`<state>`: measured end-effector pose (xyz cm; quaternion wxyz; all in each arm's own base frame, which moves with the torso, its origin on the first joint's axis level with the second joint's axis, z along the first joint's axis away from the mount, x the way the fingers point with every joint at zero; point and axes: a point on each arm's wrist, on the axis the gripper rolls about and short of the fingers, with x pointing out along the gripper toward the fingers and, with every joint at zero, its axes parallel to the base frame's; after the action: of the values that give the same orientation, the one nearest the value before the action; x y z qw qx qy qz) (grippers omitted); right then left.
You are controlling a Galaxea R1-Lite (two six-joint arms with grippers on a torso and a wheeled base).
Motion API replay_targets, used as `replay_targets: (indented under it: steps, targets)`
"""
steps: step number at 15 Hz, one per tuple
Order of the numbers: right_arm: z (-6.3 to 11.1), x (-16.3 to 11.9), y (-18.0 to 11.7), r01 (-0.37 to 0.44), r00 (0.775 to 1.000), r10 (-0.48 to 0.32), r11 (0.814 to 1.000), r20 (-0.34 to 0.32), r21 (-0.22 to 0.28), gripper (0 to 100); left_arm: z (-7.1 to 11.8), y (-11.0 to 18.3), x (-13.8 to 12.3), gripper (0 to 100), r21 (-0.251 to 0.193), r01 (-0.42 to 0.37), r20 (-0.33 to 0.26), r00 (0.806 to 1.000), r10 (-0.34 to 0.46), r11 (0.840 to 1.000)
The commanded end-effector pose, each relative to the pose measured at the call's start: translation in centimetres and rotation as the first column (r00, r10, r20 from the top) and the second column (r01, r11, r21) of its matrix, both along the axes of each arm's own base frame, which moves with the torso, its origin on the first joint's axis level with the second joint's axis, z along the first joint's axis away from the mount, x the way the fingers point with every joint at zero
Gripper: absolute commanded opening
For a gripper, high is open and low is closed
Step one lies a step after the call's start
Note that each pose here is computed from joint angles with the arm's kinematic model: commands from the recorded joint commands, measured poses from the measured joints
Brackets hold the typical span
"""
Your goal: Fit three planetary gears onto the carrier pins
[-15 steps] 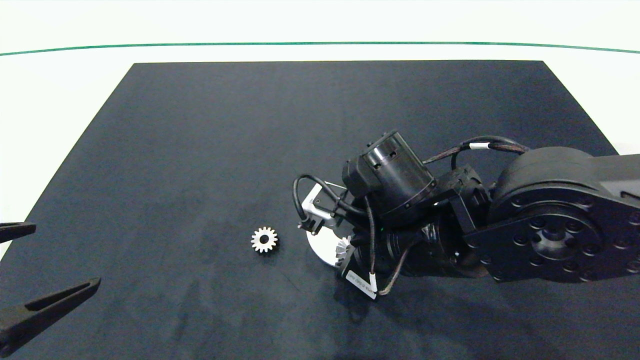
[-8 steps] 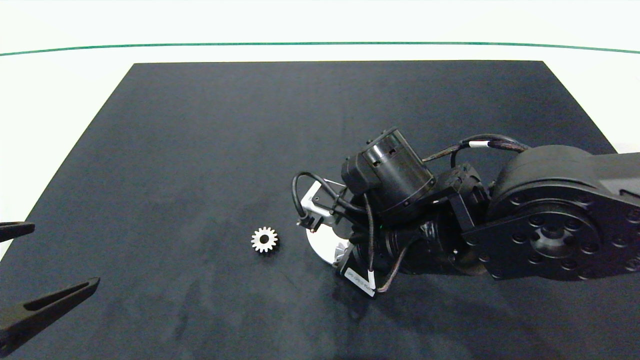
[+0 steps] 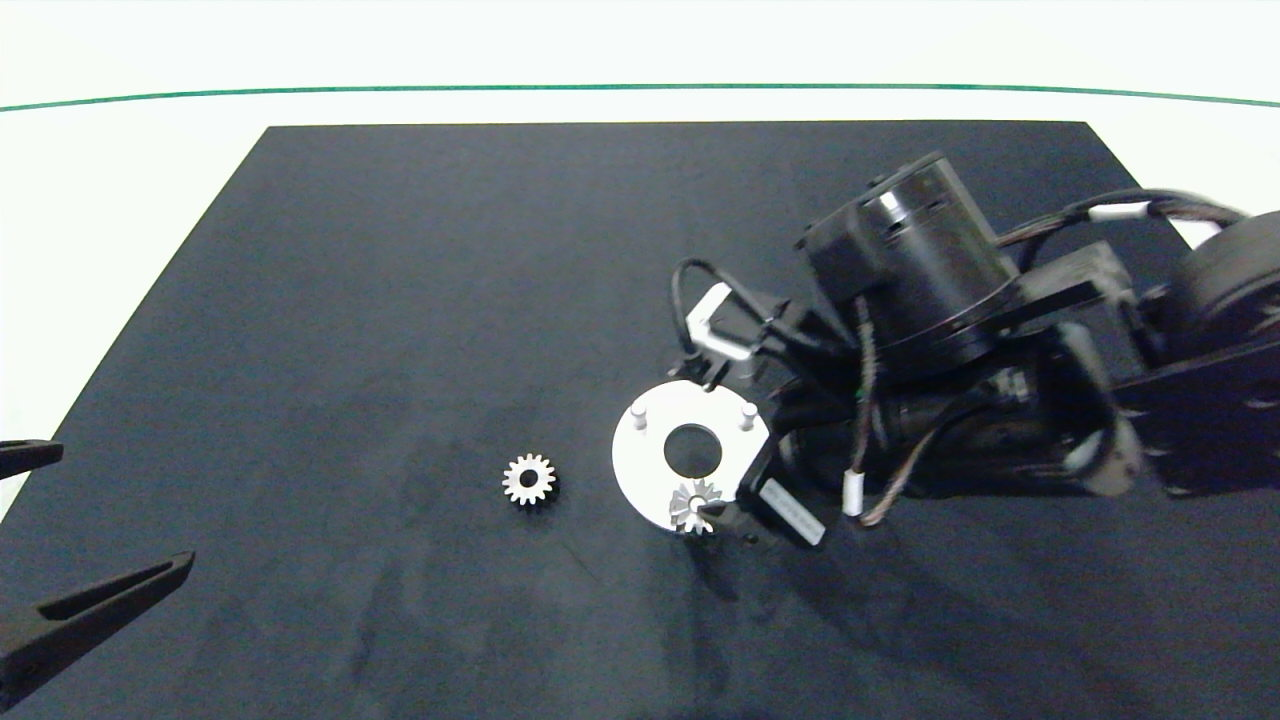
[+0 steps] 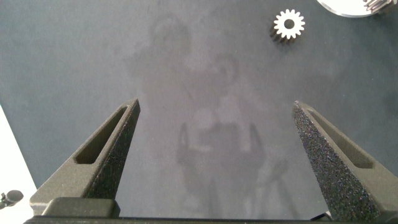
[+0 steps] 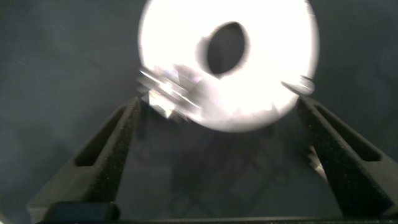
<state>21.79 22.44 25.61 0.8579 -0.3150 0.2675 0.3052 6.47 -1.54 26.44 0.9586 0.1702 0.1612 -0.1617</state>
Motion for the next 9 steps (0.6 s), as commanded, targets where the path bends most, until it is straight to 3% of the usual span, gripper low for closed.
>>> replay_targets:
  steps: [1, 4, 6, 9]
  targets:
    - [4.6, -4.9, -11.0, 0.187, 0.976, -0.197, 0.976, 0.089, 0.109, 100, 0.0, 0.0, 0.1, 100, 0.002, 0.004, -0.005, 1.0, -0.004, 1.0]
    - [2.7, -5.8, -13.6, 0.243, 0.969, -0.246, 0.963, 0.017, 0.118, 100, -0.1, 0.0, 0.1, 100, 0.003, 0.004, -0.009, 1.0, -0.004, 1.0]
    - [0.5, -3.4, -13.7, 0.28, 0.96, -0.279, 0.953, -0.031, 0.118, 100, -0.2, 0.0, 0.1, 100, 0.004, 0.004, -0.011, 1.0, -0.004, 1.0]
    - [-1.2, 0.8, -12.9, 0.32, 0.946, -0.323, 0.937, -0.004, 0.136, 100, -0.2, 0.0, 0.1, 100, 0.004, 0.004, -0.014, 1.0, -0.004, 1.0]
